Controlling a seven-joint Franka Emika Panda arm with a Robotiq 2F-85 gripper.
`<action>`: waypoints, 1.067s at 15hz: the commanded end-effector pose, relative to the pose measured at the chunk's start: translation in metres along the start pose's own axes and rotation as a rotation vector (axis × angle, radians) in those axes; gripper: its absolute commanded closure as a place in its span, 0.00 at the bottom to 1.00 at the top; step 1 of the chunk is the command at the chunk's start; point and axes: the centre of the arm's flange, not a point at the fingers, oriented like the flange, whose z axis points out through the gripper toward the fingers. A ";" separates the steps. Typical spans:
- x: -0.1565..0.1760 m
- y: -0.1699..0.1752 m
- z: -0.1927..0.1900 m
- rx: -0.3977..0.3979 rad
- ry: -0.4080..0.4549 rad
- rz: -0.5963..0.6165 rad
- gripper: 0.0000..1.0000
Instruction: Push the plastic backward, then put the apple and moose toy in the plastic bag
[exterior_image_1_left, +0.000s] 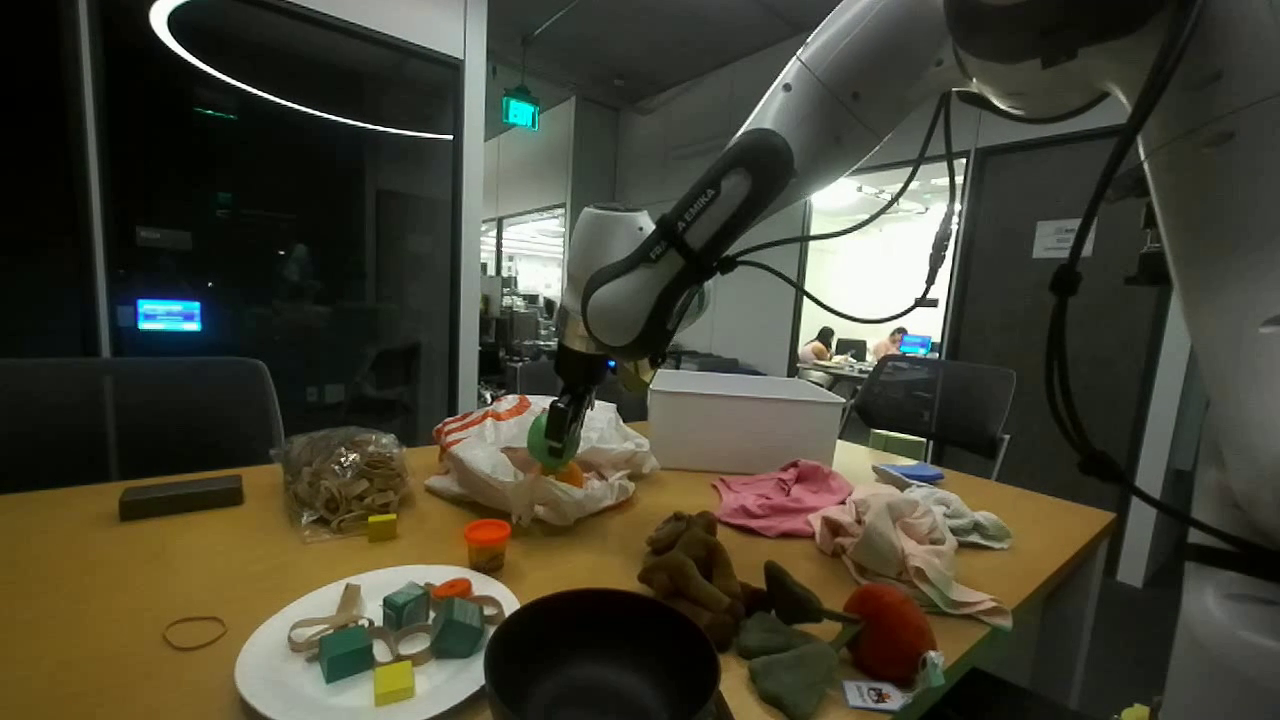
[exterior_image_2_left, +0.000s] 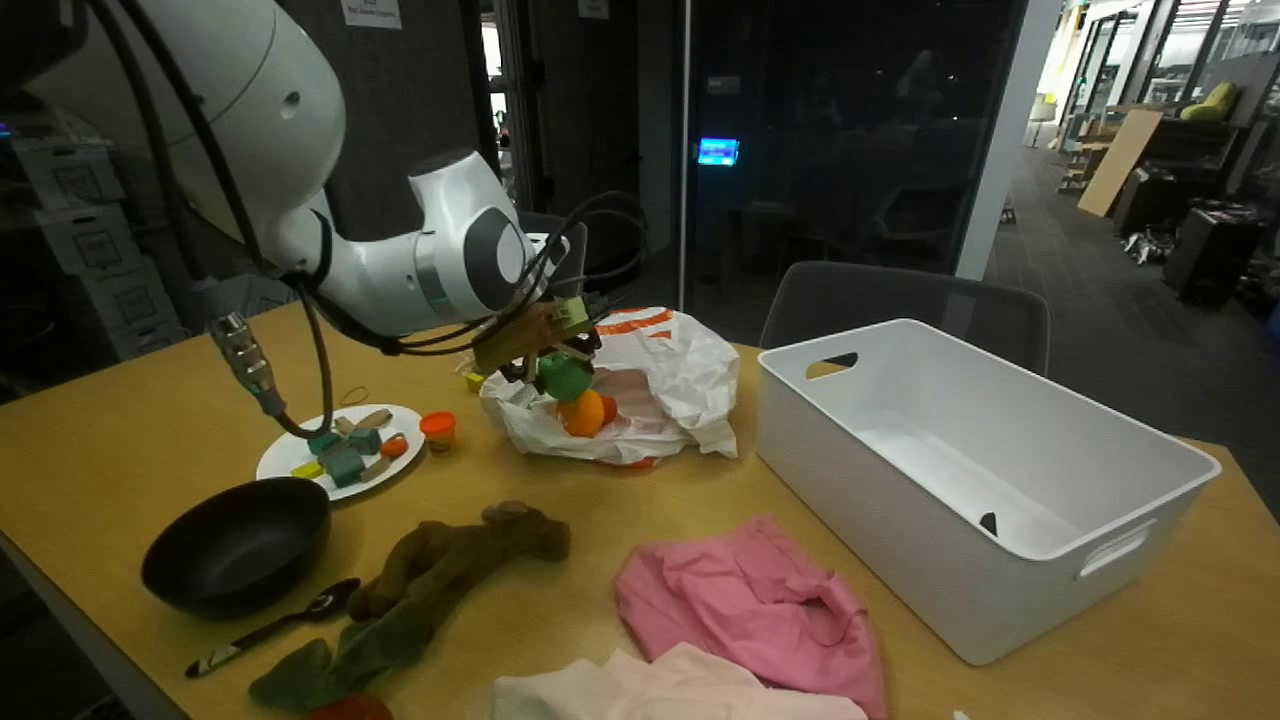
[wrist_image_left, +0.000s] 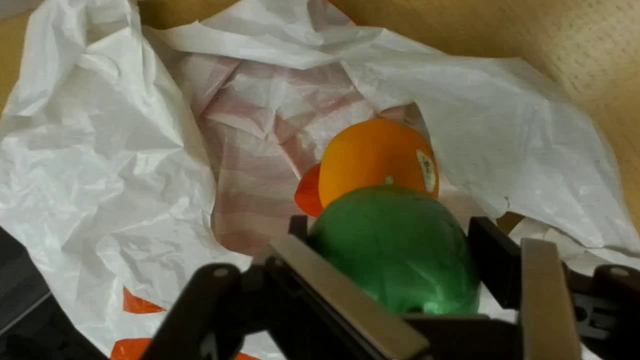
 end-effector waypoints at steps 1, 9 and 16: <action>0.013 0.010 -0.011 -0.032 0.046 0.043 0.45; 0.018 0.030 0.011 -0.034 0.040 0.057 0.45; 0.013 0.039 0.056 -0.094 0.019 0.054 0.45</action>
